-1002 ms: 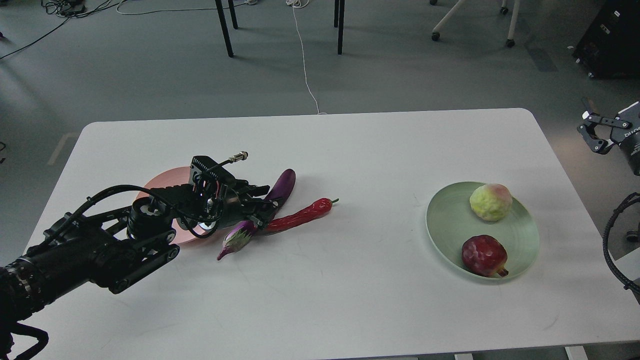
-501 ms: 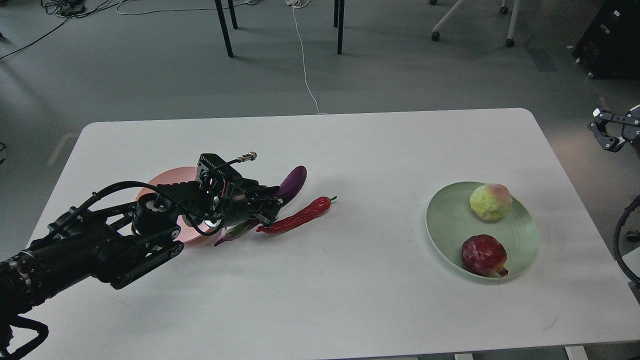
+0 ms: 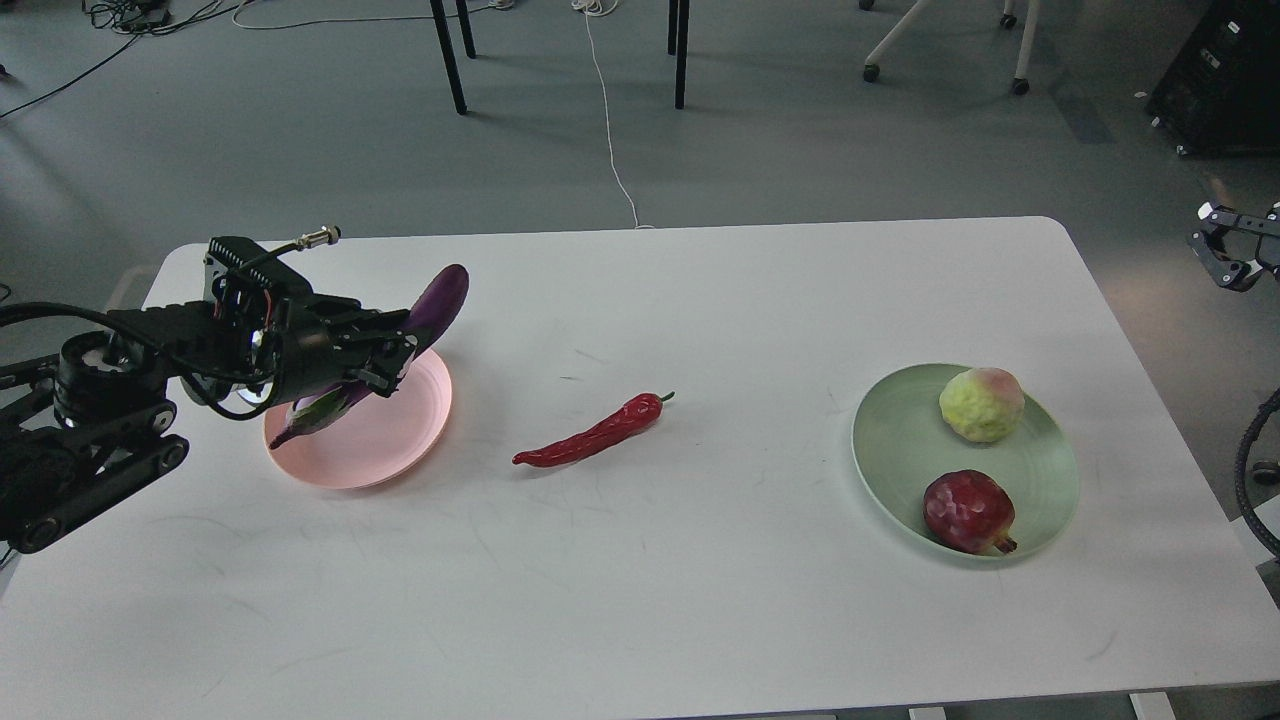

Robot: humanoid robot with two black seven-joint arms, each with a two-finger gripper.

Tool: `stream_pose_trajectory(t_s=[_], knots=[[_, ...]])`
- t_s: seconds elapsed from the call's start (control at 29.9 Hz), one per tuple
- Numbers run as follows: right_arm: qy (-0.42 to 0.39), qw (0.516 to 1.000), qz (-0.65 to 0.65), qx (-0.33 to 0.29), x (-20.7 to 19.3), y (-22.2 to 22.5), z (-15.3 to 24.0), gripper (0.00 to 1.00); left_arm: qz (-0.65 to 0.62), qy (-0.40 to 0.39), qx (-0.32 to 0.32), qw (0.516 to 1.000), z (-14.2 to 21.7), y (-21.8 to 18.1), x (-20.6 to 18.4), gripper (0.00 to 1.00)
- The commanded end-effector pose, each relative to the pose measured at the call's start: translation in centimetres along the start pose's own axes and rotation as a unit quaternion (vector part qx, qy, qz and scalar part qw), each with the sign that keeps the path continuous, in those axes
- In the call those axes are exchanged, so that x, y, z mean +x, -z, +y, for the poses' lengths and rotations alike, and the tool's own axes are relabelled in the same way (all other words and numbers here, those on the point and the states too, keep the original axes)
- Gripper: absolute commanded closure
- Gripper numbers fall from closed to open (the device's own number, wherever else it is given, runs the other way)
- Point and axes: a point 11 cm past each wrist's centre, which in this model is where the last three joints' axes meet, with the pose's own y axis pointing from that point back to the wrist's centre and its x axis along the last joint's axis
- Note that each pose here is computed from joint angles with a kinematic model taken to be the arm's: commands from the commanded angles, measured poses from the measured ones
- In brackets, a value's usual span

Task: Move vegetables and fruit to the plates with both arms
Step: 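Lift the eggplant onto the pink plate and release it, then move the left hand to the red chili pepper and grasp it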

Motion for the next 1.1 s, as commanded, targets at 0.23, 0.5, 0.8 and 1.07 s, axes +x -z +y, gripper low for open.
stream_pose_trajectory(t_s=[0.23, 0.5, 0.8, 1.07], knots=[[0.002, 1.000, 0.001, -0.001, -0.1, 0.0, 0.0, 0.01, 0.036, -0.002, 0.017, 0.999, 0.3, 0.8, -3.4, 0.29], [-0.002, 1.000, 0.008, 0.001, 0.3, 0.6, 0.2, 0.01, 0.036, -0.004, 0.017, 0.999, 0.5, 1.2, -2.9, 0.28], [-0.002, 1.000, 0.007, 0.000, 0.3, 0.5, 0.2, 0.01, -0.016, -0.092, -0.074, 0.993, -0.8, -4.8, 6.7, 0.28], [-0.014, 1.000, 0.025, 0.004, 1.4, 2.0, 0.9, 0.01, -0.084, -0.085, -0.183, 0.976, -5.7, -15.2, 6.6, 0.34]])
